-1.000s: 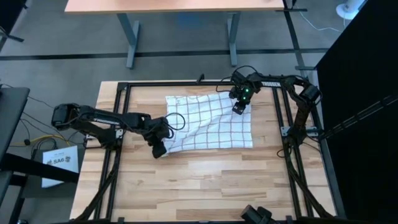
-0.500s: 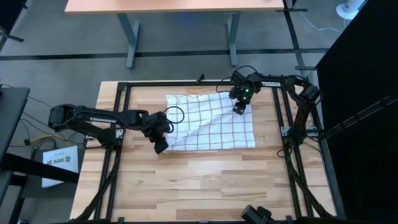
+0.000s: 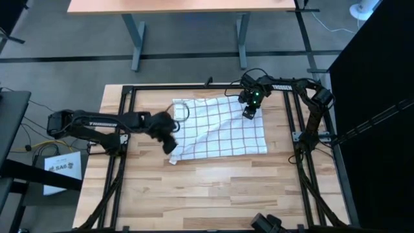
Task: Roll towel
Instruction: Fold the white striped towel
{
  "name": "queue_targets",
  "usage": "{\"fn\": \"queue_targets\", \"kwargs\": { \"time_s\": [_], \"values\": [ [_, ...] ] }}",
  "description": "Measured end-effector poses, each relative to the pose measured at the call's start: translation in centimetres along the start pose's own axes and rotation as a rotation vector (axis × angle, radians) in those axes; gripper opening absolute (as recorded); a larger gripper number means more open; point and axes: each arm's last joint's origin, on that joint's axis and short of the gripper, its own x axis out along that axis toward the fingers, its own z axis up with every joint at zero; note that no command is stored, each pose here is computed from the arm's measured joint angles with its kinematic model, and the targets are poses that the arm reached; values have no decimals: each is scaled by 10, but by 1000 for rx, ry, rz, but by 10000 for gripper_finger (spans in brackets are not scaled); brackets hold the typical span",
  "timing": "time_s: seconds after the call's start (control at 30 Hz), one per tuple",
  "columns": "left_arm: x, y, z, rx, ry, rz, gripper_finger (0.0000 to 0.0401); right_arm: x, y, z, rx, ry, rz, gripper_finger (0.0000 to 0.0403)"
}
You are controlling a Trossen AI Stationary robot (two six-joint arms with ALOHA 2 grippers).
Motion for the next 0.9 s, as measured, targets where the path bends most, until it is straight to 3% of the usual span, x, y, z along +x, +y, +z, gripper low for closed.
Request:
{"fn": "queue_targets", "kwargs": {
  "time_s": [0.17,0.3,0.63,0.73,0.9],
  "values": [
    [23,36,0,-50,111,142,136,-9,-2,11,-25,-46,-16,92],
    [36,61,7,-94,96,173,137,-34,6,16,-82,-89,-31,92],
    [31,96,23,-119,-23,196,137,-60,83,-25,-226,-43,83,92],
    [29,101,26,-115,-43,201,137,-45,102,-46,-243,9,105,92],
    [28,103,30,-106,-89,197,137,-25,122,-59,-214,4,113,92]
  ]
}}
